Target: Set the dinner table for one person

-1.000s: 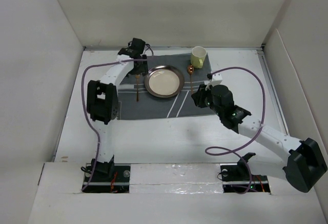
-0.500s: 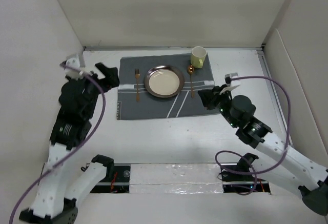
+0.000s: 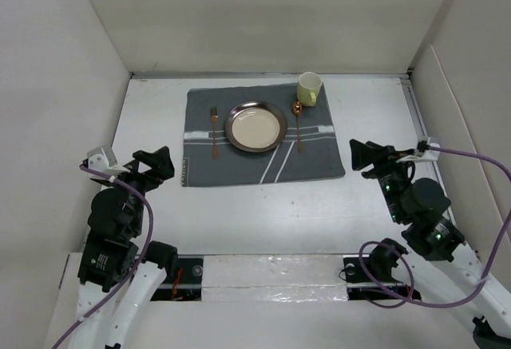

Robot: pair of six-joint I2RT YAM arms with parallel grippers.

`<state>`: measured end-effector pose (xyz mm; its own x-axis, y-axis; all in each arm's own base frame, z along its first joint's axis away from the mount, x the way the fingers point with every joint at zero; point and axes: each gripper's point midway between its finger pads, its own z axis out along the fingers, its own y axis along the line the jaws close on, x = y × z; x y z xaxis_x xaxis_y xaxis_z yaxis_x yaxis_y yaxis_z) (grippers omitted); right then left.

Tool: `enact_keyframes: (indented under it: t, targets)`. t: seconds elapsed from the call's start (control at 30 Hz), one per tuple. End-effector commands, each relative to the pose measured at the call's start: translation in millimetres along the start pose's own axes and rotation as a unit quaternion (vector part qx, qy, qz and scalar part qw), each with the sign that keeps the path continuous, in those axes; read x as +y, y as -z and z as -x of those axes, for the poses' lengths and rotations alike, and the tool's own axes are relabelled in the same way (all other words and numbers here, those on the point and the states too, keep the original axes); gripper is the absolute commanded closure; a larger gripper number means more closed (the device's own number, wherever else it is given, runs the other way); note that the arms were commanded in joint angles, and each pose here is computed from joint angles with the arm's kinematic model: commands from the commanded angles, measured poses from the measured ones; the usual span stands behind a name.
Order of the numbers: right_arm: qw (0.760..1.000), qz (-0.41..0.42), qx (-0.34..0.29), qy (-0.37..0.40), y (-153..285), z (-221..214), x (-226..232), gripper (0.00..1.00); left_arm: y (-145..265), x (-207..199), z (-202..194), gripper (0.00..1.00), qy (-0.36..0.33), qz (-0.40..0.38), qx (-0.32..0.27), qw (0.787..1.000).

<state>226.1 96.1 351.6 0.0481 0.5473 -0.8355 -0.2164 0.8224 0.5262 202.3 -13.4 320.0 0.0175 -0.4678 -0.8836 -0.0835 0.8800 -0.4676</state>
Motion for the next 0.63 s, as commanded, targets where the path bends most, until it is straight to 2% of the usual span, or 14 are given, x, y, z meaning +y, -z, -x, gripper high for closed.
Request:
enact_keyframes:
  t: [0.0,0.23,0.6]
  targets:
    - [0.999,-0.041,0.019,0.005,-5,-23,-19,0.39,-4,-8,-5,0.01,0.009,-0.018,0.009,1.0]
    - [0.997,-0.071,0.031,0.017,-8,-36,-31,0.4,-2,-4,-6,0.01,0.01,-0.013,0.001,1.0]
    - [0.997,-0.064,0.037,0.032,-17,-38,-25,0.4,-4,-3,-6,0.01,0.008,-0.006,0.006,1.0]
